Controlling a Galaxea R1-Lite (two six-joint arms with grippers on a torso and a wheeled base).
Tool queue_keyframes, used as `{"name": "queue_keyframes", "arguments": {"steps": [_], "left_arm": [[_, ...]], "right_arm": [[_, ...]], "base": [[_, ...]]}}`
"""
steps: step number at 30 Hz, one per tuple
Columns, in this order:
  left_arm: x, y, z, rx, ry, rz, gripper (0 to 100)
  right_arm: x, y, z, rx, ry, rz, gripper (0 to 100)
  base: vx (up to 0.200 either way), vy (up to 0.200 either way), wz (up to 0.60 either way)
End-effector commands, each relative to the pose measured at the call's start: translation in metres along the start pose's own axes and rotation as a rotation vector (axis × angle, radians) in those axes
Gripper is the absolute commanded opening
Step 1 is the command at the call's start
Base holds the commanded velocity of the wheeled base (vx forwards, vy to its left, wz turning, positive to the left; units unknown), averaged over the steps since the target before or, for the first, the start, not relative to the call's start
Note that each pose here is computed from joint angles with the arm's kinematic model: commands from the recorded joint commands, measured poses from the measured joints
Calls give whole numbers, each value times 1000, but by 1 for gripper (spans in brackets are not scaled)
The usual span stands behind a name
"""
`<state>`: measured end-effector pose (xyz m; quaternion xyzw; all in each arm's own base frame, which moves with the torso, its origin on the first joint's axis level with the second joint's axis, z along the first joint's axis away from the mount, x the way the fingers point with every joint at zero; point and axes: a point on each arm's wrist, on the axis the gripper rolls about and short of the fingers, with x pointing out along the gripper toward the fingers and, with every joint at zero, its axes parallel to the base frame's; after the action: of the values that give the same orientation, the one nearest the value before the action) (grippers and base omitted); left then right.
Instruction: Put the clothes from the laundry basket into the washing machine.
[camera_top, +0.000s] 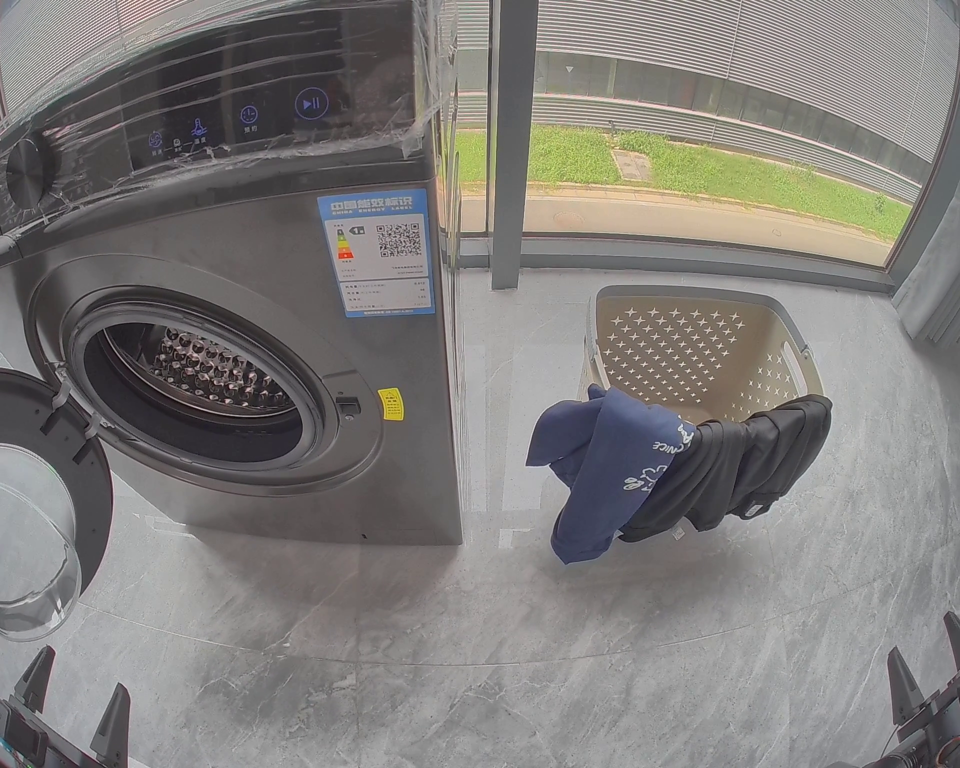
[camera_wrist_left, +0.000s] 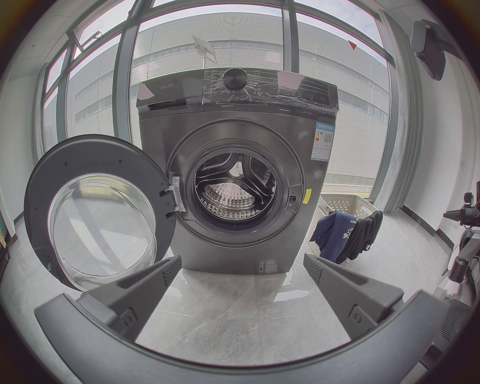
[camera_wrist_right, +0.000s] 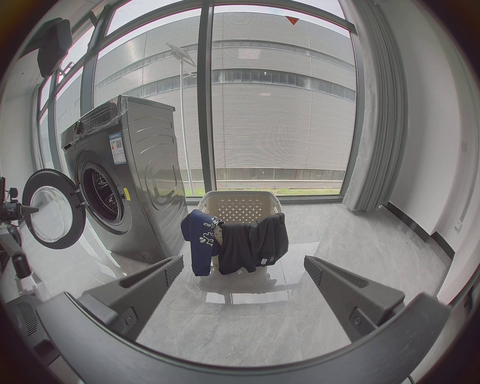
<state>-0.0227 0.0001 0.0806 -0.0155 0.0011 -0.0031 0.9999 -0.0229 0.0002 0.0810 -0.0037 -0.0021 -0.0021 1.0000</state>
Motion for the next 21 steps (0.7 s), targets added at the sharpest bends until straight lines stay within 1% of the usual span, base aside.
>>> {"name": "queue_keyframes", "arguments": {"steps": [1,4,10,13,16,21], "left_arm": [[0,0,-4,0,2,0,100],[0,0,-4,-1,2,0,100],[0,0,-4,-1,2,0,100],[0,0,-4,-1,2,0,100],[0,0,-4,-1,2,2,100],[0,0,-4,-1,2,2,100]], "right_arm": [[1,0,-5,0,13,1,100],[1,0,-5,0,13,1,100],[1,0,-5,-2,12,6,100],[1,0,-5,0,13,12,100],[1,0,-5,0,13,12,100],[1,0,-5,0,13,12,100]], "base": [[0,-200,0],[0,-200,0],[0,0,0],[0,0,-600],[0,0,0],[0,-200,0]]}}
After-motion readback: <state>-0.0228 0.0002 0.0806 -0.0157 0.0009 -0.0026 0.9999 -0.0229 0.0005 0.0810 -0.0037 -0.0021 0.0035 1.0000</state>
